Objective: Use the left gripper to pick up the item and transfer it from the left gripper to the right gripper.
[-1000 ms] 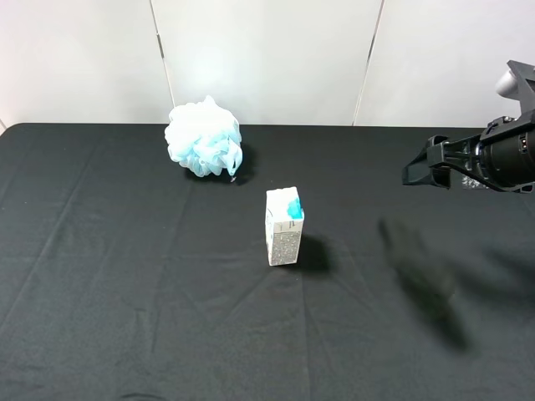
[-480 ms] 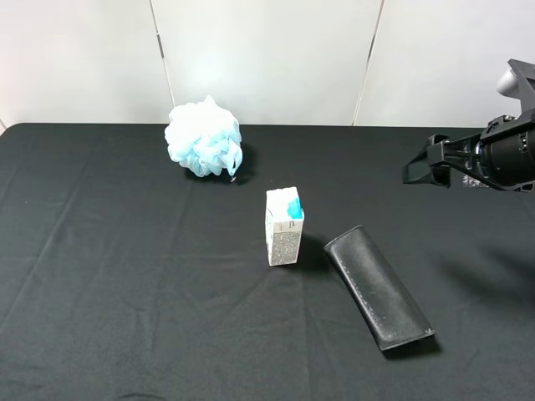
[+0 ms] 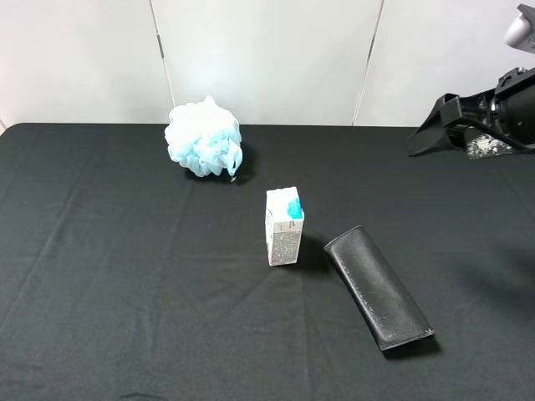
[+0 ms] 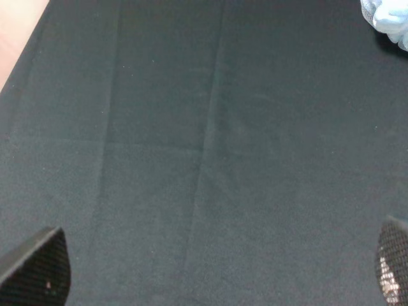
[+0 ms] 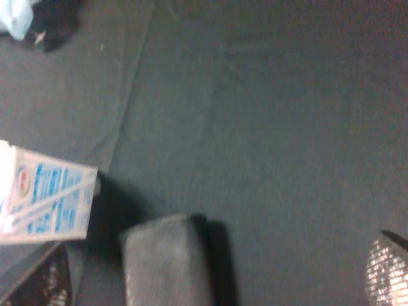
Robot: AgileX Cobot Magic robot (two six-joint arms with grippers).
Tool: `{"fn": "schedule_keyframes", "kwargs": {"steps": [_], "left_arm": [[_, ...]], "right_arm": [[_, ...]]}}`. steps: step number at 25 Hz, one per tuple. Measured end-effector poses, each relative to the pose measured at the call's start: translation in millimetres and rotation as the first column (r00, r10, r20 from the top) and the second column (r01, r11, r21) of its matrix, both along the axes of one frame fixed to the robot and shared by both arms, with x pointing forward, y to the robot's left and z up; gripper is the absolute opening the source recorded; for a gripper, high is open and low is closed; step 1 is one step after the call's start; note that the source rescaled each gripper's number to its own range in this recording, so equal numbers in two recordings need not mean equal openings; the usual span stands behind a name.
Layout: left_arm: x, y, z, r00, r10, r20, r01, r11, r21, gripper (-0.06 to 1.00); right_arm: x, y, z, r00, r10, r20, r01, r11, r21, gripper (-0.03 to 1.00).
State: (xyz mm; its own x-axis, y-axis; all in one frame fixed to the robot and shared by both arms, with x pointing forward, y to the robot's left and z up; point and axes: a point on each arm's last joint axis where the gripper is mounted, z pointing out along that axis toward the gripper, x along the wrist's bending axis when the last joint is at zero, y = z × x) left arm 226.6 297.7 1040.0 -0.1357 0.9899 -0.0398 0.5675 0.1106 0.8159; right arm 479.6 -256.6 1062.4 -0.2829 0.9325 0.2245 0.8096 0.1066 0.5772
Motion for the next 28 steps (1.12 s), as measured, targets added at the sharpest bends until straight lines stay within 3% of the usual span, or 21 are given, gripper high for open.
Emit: {"fn": "schedule_keyframes", "kwargs": {"steps": [5,9,22,28], "left_arm": [[0,0,0,1.0,0.0,0.0,0.0,1.0,0.0,0.93],[0,0,0,1.0,0.0,0.0,0.0,1.0,0.0,0.93],[0,0,0,1.0,0.0,0.0,0.0,1.0,0.0,0.93],[0,0,0,1.0,0.0,0.0,0.0,1.0,0.0,0.93]], "right_arm": [[-14,-2,6,0.996,0.004,-0.085,-0.006,1.0,-0.022,1.0],[-34,-5,21,0.997,-0.018,-0.077,0.015,0.999,-0.038,1.0],[-131,-17,73,0.989,-0.084,0.123,0.093,0.994,-0.064,1.0],[-179,-21,56,0.974,-0.094,0.208,0.109,0.992,-0.064,1.0]]}}
